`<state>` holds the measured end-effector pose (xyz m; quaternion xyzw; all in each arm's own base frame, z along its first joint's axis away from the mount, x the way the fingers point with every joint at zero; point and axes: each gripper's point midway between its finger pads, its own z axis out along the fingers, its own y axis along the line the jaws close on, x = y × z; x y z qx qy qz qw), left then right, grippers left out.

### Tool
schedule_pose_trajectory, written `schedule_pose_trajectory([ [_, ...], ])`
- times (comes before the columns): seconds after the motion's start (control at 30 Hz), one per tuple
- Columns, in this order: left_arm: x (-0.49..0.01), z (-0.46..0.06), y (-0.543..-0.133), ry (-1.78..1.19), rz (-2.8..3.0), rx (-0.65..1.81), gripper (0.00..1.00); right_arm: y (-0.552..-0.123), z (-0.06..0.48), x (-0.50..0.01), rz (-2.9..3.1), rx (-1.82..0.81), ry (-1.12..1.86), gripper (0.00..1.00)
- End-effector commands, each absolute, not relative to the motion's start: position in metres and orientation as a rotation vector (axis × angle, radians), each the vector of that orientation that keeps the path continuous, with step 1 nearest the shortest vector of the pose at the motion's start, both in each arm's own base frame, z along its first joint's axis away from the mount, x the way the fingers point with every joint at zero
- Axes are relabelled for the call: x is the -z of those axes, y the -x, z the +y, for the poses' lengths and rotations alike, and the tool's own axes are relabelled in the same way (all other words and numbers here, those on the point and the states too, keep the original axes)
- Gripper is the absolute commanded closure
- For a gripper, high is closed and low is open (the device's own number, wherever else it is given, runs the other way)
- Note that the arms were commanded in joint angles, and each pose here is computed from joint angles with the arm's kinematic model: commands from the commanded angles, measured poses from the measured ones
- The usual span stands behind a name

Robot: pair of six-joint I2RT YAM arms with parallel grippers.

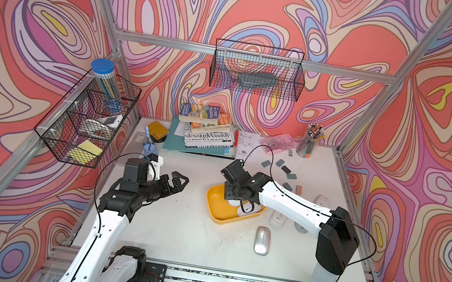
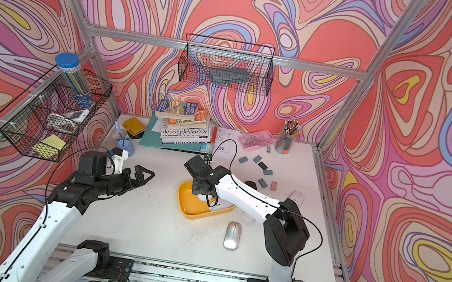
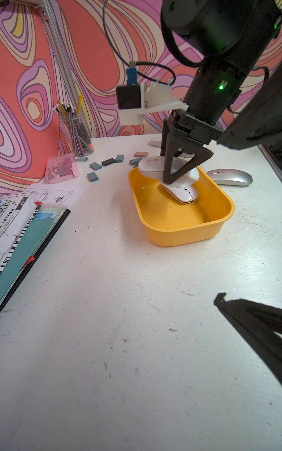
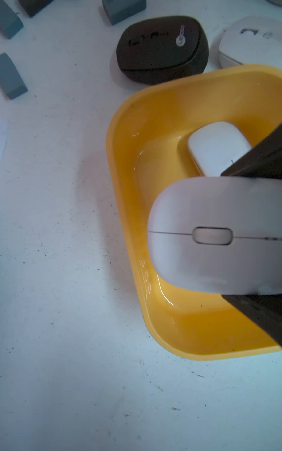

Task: Take out the mouse from the storage box
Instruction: Pick up the mouse from the storage box, then place the mouse at the center of the board.

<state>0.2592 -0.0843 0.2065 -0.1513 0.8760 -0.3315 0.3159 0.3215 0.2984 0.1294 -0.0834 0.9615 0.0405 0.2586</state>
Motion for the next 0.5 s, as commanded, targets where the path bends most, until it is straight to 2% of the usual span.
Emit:
schedule_pose_trajectory([
  [0.0,-0.209,-0.084,-0.259,0.383,2.296,0.866,0.01,-0.314,0.273,-0.149,2.581,-0.063,0.167,0.45],
  [0.27,-0.209,-0.086,-0.258,0.38,2.292,0.879,0.01,-0.247,0.163,-0.145,2.665,0.106,-0.115,0.44],
  [0.47,-0.211,-0.087,-0.259,0.377,2.284,0.889,0.01,-0.208,0.085,-0.114,2.738,0.155,-0.436,0.45],
])
